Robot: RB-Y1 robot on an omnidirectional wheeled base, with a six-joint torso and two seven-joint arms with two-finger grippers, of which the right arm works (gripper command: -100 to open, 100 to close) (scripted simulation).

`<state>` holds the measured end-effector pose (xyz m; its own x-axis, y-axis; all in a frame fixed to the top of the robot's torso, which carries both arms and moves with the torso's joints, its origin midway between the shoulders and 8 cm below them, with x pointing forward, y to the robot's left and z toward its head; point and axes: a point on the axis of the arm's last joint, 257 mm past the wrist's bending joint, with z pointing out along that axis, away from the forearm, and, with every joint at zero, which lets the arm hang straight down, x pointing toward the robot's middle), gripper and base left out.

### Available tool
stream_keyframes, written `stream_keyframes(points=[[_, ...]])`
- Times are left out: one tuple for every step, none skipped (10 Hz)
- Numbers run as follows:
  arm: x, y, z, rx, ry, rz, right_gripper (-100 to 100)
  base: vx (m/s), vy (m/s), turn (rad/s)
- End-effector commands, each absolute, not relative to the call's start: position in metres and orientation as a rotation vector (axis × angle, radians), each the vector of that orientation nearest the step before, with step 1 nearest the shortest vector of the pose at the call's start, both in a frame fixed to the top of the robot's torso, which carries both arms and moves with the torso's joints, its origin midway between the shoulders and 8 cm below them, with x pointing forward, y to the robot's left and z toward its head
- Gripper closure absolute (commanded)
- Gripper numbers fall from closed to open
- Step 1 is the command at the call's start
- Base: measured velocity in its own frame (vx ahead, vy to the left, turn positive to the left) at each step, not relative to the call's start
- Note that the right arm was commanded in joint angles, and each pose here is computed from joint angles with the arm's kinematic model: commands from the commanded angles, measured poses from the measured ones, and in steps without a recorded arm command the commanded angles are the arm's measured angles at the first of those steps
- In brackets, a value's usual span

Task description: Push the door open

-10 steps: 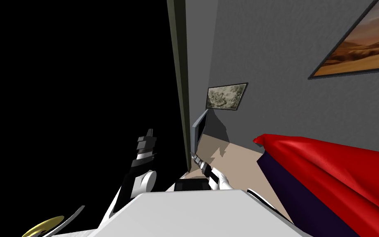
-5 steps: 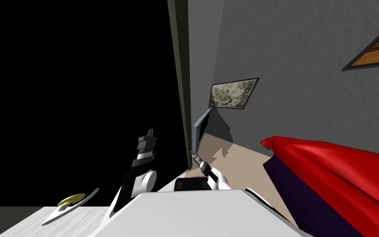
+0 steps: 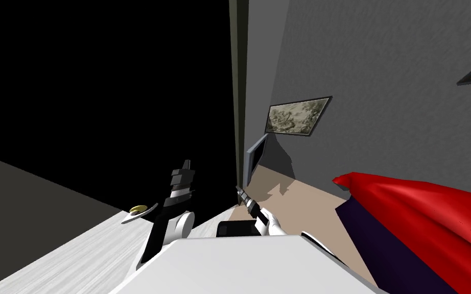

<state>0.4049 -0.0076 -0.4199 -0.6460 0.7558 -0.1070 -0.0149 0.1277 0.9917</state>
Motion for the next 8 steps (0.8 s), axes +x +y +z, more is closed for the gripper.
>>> stream_keyframes(points=[[0.407, -0.002, -0.417, 0.730, 1.772, 1.585, -100, -0.184, 0.087, 0.135], [0.407, 0.000, -0.416, 0.735, 1.766, 1.589, -100, -0.182, 0.090, 0.126], [0.408, 0.004, -0.415, 0.743, 1.758, 1.593, -100, -0.185, 0.100, 0.128], [0.408, 0.006, -0.414, 0.749, 1.753, 1.596, -100, -0.169, 0.107, 0.119], [0.409, 0.010, -0.412, 0.756, 1.745, 1.601, -100, -0.181, 0.113, 0.146], [0.409, 0.012, -0.411, 0.760, 1.741, 1.605, -100, -0.163, 0.101, 0.087], [0.409, 0.016, -0.410, 0.766, 1.736, 1.610, -100, -0.171, 0.090, 0.073], [0.409, 0.018, -0.409, 0.769, 1.732, 1.613, -100, -0.174, 0.104, 0.082]])
